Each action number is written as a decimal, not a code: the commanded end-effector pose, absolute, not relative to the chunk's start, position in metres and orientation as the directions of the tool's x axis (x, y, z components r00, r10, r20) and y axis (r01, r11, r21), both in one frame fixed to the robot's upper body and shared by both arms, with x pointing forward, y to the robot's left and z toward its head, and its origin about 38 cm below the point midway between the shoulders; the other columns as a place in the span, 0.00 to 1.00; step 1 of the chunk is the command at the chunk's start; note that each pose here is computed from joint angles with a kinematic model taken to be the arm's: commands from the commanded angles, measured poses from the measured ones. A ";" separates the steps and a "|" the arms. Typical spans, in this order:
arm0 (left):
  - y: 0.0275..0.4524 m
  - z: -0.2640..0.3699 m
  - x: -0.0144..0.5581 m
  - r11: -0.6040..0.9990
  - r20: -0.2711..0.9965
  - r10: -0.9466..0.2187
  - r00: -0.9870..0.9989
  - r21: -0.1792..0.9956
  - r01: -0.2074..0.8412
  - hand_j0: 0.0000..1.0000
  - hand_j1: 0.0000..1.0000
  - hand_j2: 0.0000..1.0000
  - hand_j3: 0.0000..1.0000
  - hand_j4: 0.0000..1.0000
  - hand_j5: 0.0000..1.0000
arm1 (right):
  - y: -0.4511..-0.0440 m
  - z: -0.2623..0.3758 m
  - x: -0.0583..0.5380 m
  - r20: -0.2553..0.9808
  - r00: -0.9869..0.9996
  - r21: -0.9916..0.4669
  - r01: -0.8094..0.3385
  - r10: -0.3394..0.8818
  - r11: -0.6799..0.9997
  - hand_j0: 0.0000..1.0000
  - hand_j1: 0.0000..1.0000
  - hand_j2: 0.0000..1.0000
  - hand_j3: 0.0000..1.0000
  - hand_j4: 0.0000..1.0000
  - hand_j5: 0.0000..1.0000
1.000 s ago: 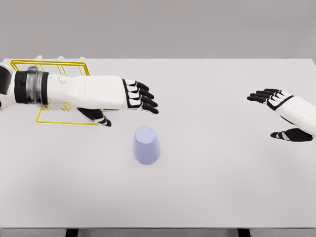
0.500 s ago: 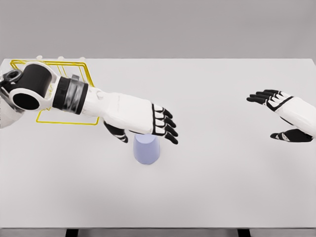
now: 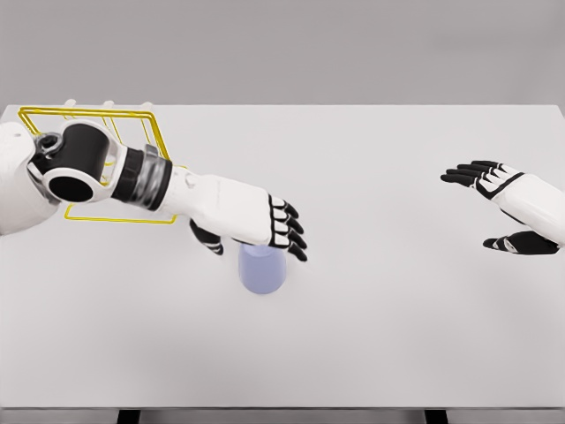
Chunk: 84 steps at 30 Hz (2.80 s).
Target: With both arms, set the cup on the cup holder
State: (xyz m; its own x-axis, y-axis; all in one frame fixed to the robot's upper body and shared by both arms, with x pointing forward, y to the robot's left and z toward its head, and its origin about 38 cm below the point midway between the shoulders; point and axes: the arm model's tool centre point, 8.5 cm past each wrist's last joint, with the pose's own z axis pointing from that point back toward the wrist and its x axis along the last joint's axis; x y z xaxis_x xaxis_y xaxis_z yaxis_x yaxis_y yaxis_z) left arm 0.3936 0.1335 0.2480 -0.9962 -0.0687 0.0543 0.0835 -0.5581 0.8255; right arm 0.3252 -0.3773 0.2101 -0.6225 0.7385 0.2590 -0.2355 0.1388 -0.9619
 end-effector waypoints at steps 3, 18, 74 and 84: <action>0.128 0.242 0.401 -0.573 0.035 -0.079 -0.996 0.817 0.074 1.00 1.00 1.00 1.00 1.00 1.00 | -0.379 0.212 0.325 0.260 -0.622 -0.962 -0.235 0.739 0.140 1.00 1.00 1.00 1.00 1.00 1.00; 0.129 0.223 0.396 -0.609 0.053 -0.071 -0.996 0.789 0.086 0.73 0.73 0.73 0.73 0.73 0.73 | -0.377 0.210 0.325 0.266 -0.621 -0.960 -0.238 0.737 0.146 1.00 1.00 1.00 1.00 1.00 1.00; 0.234 0.376 0.402 -0.308 -0.004 -0.288 -0.958 0.947 0.089 0.47 0.47 0.47 0.47 0.47 0.47 | -0.379 0.210 0.324 0.264 -0.618 -0.960 -0.241 0.740 0.141 1.00 1.00 1.00 1.00 1.00 1.00; 0.280 0.393 0.394 -0.269 0.019 -0.385 -0.923 0.954 0.132 0.47 0.47 0.47 0.47 0.47 0.47 | -0.379 0.210 0.324 0.265 -0.618 -0.960 -0.241 0.740 0.142 1.00 1.00 1.00 1.00 1.00 1.00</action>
